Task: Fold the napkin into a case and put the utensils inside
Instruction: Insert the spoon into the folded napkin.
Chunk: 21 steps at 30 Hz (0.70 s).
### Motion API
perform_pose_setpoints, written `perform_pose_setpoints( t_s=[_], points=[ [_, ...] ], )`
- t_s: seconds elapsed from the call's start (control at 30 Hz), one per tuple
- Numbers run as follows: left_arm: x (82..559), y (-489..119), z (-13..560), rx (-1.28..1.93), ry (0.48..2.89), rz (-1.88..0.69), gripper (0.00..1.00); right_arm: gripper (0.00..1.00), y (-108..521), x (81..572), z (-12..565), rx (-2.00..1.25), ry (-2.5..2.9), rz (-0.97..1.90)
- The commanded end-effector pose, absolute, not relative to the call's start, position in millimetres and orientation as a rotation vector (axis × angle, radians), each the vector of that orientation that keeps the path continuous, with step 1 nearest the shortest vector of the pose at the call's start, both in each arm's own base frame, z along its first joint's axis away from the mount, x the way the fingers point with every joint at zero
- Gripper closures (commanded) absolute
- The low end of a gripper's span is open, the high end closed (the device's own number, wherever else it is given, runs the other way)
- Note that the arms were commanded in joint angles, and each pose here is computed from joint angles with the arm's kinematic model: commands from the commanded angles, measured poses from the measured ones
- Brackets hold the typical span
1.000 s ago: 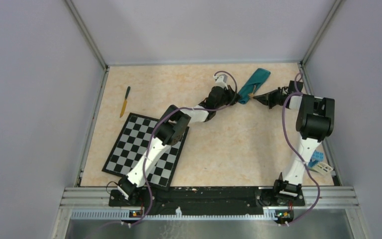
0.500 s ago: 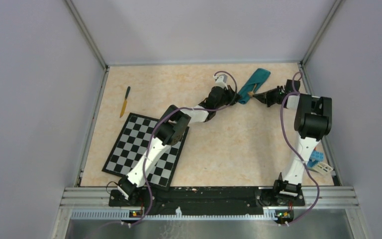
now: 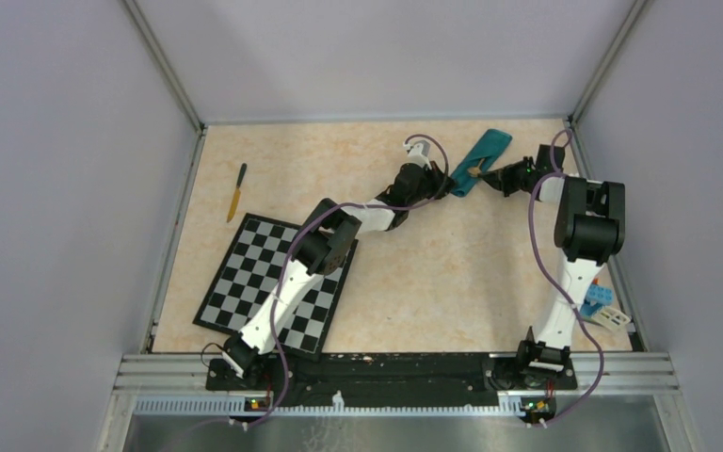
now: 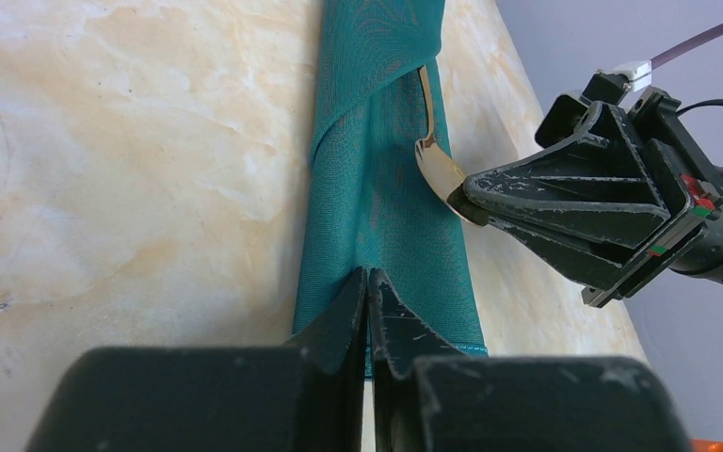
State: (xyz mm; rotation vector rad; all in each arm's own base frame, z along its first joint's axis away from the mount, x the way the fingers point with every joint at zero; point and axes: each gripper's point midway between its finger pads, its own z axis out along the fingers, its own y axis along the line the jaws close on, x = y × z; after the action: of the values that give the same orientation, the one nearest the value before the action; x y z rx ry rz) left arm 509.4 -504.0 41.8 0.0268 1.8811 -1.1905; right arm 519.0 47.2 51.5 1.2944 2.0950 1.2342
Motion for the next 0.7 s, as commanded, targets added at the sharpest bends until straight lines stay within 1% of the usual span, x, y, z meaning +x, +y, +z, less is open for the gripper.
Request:
perform_pose_setpoints(
  t_s=[0.0, 0.17, 0.4, 0.67],
  points=[
    [501, -496, 8, 0.011, 1.988, -1.135, 0.93, 1.00, 45, 528, 50, 1.316, 2.060, 1.184],
    [500, -496, 8, 0.013, 1.991, -1.138, 0.93, 1.00, 50, 529, 45, 1.325, 2.046, 1.177],
    [501, -495, 7, 0.011, 1.992, -1.139, 0.93, 1.00, 65, 542, 46, 1.247, 2.087, 1.168],
    [500, -496, 7, 0.013, 1.991, -1.145, 0.93, 1.00, 64, 550, 43, 1.189, 2.121, 1.116]
  ],
)
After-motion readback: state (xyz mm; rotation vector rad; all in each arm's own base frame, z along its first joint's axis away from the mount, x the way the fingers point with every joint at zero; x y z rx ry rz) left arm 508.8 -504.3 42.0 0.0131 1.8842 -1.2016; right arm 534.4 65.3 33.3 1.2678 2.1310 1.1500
